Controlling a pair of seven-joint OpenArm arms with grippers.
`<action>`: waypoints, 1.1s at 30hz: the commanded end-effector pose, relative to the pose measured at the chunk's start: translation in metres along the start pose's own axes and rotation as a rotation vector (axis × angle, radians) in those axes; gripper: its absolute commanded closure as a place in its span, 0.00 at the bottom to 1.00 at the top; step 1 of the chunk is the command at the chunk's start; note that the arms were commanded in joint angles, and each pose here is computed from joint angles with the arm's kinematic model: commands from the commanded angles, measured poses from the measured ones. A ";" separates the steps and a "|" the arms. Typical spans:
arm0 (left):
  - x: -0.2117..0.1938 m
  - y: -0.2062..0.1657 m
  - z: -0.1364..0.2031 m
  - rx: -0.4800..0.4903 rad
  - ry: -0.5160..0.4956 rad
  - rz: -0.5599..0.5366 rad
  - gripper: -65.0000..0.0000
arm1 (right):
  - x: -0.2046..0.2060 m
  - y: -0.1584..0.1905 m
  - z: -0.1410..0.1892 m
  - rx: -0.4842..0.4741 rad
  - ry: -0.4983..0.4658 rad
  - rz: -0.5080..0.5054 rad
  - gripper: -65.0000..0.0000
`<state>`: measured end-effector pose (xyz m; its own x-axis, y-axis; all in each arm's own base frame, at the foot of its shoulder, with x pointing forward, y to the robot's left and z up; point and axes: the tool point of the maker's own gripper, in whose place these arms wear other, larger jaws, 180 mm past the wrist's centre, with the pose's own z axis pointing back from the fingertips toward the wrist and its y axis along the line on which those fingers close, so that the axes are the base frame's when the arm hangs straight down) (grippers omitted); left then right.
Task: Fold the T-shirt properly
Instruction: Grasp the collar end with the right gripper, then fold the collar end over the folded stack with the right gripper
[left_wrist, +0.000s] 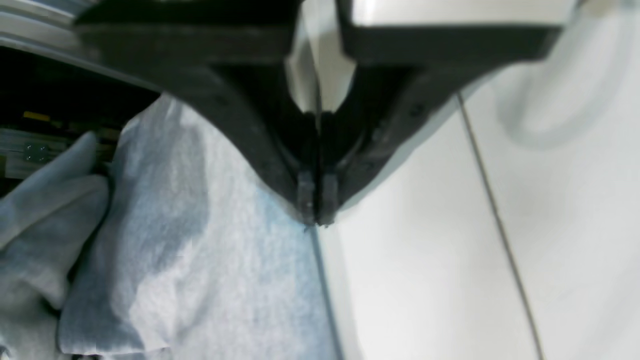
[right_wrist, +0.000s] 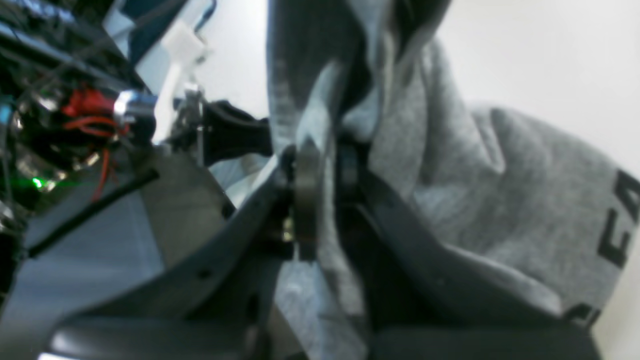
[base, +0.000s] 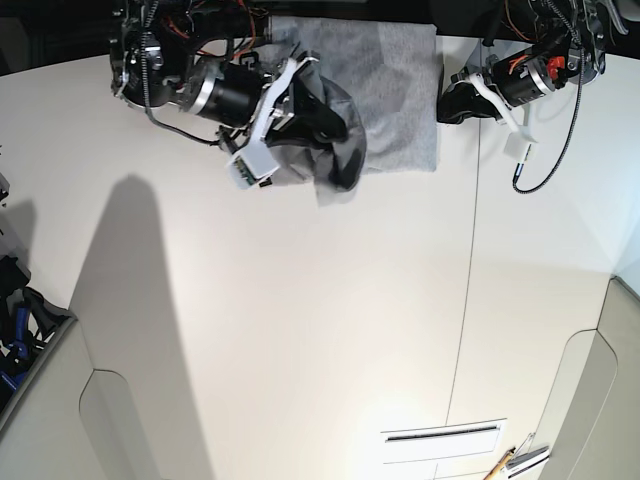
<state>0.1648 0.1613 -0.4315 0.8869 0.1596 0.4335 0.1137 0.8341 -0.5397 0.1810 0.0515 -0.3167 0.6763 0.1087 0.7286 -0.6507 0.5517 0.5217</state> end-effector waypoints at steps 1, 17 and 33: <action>-0.009 0.006 0.003 0.030 0.049 -0.004 1.00 | 0.014 0.010 -0.002 0.023 -0.052 0.030 1.00; -0.010 0.006 0.002 0.029 0.050 -0.002 1.00 | 0.024 0.020 -0.033 -0.081 -0.032 0.122 1.00; -0.010 0.006 0.002 0.029 0.053 -0.002 1.00 | 0.035 0.066 -0.041 0.120 -0.070 0.135 0.51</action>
<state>0.1639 0.1606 -0.4318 0.8890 0.1599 0.4291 0.1125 0.8322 -0.5430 0.1732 0.1216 -0.2897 0.5837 0.1536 0.7974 -0.7580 0.4552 0.4672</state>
